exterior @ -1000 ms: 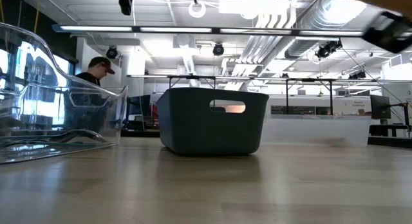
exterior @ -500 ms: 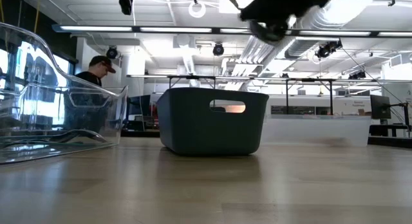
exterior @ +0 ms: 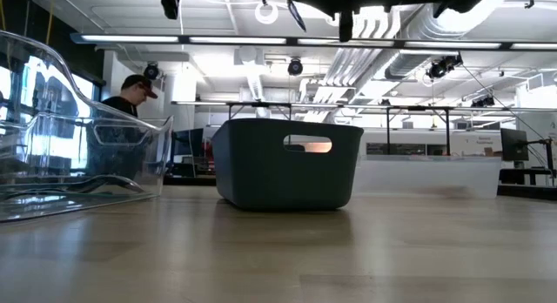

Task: Sort silverware by color (type)
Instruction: Put the orange table spoon into the white bin

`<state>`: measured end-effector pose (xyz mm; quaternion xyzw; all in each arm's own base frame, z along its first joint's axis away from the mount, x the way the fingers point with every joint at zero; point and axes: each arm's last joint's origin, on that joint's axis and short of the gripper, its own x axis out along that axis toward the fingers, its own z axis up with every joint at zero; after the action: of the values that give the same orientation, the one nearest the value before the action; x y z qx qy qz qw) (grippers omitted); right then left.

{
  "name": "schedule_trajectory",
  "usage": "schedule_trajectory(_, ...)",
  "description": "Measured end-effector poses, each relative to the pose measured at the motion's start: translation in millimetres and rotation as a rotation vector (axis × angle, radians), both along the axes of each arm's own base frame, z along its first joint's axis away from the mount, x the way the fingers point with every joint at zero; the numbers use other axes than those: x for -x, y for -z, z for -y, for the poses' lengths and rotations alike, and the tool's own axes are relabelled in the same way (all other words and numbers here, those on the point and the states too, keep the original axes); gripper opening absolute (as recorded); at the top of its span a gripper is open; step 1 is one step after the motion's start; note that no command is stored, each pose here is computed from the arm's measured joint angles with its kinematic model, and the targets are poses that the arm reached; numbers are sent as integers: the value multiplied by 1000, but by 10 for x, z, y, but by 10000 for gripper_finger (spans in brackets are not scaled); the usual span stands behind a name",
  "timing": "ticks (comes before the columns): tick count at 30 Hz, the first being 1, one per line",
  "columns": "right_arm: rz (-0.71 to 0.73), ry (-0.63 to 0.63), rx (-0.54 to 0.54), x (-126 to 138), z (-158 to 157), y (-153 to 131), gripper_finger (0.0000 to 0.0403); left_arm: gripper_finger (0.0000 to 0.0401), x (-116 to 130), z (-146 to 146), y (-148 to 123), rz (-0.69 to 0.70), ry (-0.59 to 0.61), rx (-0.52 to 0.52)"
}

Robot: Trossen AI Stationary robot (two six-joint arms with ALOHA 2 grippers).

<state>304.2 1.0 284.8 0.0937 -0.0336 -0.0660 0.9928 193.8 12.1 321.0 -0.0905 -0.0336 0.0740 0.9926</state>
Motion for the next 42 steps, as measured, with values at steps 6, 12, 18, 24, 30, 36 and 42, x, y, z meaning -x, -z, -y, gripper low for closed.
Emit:
schedule_trajectory(6, 9, 20, 0, 1, 20, -8, 0, 0, -1, 0, 1, -1, 0, 0)
schedule_trajectory(12, 9, 23, 0, 1, 21, -9, 0, 0, 0, 0, 0, 0, 0, 0)
schedule_trajectory(18, 9, 23, 0, 1, 21, -8, 0, 0, -1, 0, 1, -1, 0, 0)
schedule_trajectory(24, 9, 23, 0, 1, 20, -8, 0, 0, -1, 0, 1, -1, -1, 0)
schedule_trajectory(30, 9, 23, 0, 1, 20, -9, 0, 0, 0, -1, 1, -1, -4, 0)
schedule_trajectory(36, 8, 23, 0, 1, 20, -8, 0, 0, 0, -3, 1, -1, -10, 0)
schedule_trajectory(42, 8, 22, 0, 1, 19, -8, 0, 0, 0, -3, 2, -2, -10, 0)
